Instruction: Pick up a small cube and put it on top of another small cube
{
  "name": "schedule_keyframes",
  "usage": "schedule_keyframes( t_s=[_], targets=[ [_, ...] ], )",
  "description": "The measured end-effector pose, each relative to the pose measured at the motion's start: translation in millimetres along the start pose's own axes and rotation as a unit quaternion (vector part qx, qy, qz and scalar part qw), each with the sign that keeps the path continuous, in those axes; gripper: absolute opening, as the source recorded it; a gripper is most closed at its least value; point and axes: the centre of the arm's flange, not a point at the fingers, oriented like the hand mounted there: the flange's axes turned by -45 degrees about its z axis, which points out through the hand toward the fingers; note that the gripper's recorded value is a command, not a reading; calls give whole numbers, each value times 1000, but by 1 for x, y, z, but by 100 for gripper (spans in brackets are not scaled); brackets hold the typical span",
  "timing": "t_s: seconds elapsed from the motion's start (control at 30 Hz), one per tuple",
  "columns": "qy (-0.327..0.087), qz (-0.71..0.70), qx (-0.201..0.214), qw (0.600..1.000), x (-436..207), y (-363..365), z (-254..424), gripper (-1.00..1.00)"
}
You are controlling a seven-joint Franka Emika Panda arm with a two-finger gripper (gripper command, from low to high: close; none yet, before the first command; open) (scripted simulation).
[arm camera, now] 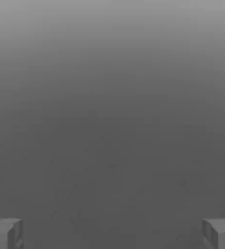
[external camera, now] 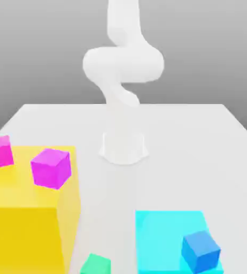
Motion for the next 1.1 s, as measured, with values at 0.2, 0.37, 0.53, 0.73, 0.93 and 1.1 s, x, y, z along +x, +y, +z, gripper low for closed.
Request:
schedule_keyframes(
  t_s=[0.2,0.37,0.53,0.73,0.93,1.1],
  targets=[
    [-79,-122,11,989,-9,9,113,0],
    [-140,-217,35,965,-35,16,202,0],
    [-195,-306,74,929,-77,23,285,0],
    [-249,-403,136,870,-146,29,373,0],
    [-284,-482,207,802,-229,30,444,0],
    [-287,-489,215,795,-275,27,492,-100]
  ],
)
